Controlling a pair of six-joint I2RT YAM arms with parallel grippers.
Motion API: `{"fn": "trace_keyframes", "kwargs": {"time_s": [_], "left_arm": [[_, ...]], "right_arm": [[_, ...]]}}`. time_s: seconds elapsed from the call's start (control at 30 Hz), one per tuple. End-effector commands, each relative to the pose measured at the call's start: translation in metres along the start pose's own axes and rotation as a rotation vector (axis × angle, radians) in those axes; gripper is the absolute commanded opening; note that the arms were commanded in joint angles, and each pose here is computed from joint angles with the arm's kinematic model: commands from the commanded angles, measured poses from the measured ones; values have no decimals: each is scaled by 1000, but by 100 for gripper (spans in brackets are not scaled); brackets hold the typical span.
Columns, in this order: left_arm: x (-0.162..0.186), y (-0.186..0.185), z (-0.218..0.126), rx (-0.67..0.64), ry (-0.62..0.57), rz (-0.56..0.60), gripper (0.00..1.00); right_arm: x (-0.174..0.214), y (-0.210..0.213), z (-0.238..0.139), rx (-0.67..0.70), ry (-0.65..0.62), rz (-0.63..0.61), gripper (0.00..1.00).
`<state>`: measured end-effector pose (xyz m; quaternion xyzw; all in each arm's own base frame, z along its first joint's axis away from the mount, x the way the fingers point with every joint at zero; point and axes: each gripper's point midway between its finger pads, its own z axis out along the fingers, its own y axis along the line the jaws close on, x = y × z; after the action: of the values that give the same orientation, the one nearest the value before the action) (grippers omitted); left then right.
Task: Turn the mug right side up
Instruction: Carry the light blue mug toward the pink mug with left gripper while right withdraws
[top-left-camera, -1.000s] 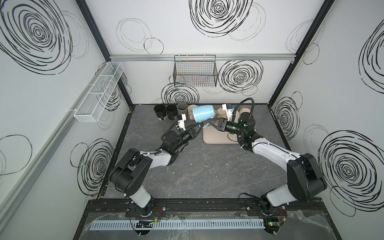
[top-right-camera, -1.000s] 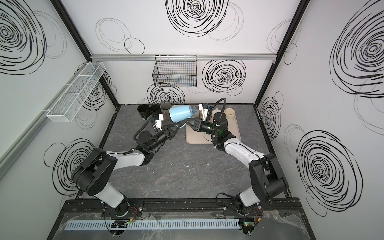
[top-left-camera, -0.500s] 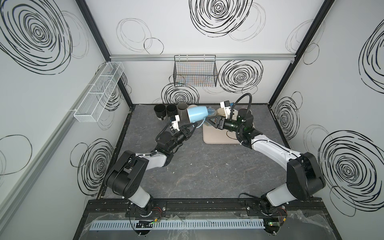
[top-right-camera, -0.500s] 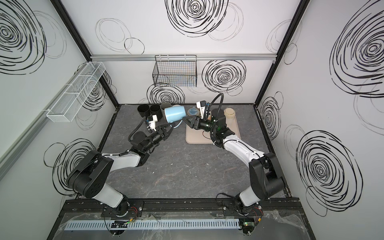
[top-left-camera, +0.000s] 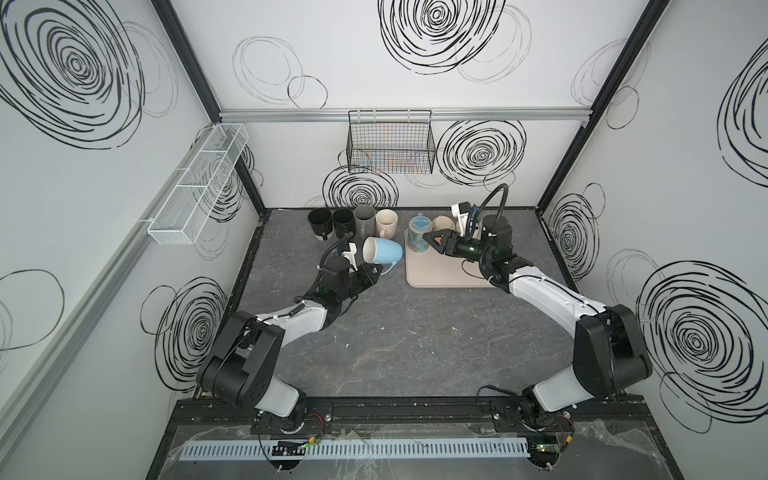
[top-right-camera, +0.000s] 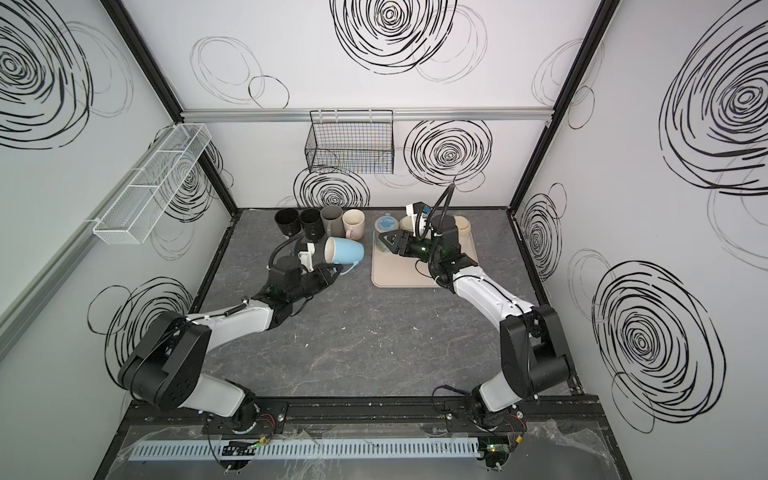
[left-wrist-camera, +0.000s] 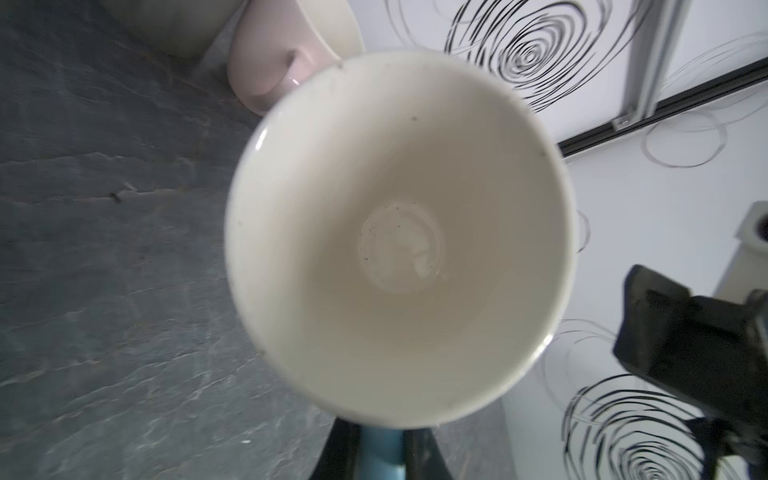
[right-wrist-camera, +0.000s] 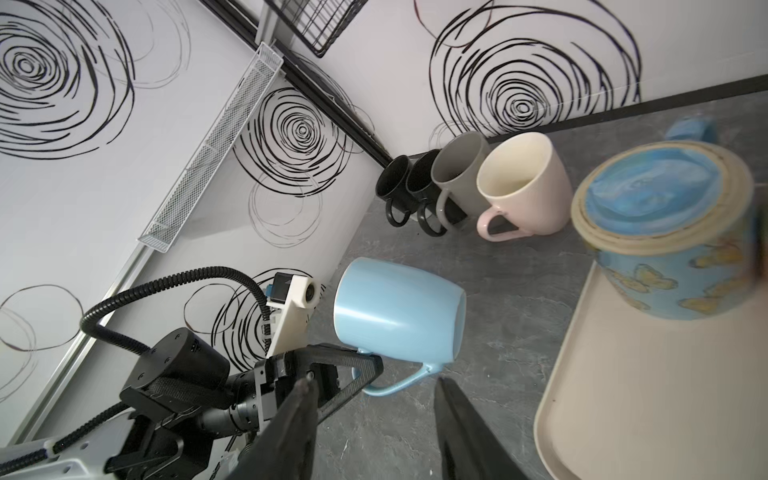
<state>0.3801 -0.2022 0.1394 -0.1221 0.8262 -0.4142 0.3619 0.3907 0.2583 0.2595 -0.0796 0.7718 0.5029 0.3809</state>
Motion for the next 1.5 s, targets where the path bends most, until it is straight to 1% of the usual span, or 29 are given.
{"fn": "trace_keyframes", "kwargs": {"time_s": [0.0, 0.13, 0.27, 0.57, 0.77, 0.97, 1.1, 1.3, 1.47], "left_arm": [[-24, -14, 1, -56, -38, 221, 0], [-27, -4, 14, -174, 6, 339, 0], [-29, -4, 32, -257, 62, 469, 0], [-45, -2, 69, -370, 160, 690, 0], [-58, 5, 90, -439, 206, 791, 0], [-69, 10, 111, -479, 235, 857, 0], [-72, 15, 123, -499, 255, 879, 0], [-76, 27, 127, -542, 278, 881, 0], [-78, 34, 120, -577, 302, 892, 0]], "right_arm": [[-11, -8, -9, 29, -25, 3, 50], [-15, -18, -17, 46, -35, 14, 50], [-20, -29, -26, 70, -45, 24, 50], [-34, -62, -48, 172, -58, 71, 50], [-40, -82, -60, 214, -72, 111, 50], [-49, -92, -65, 235, -81, 128, 50], [-54, -102, -69, 265, -91, 125, 50], [-67, -138, -85, 398, -128, 137, 50], [-84, -166, -96, 535, -143, 99, 52]]}}
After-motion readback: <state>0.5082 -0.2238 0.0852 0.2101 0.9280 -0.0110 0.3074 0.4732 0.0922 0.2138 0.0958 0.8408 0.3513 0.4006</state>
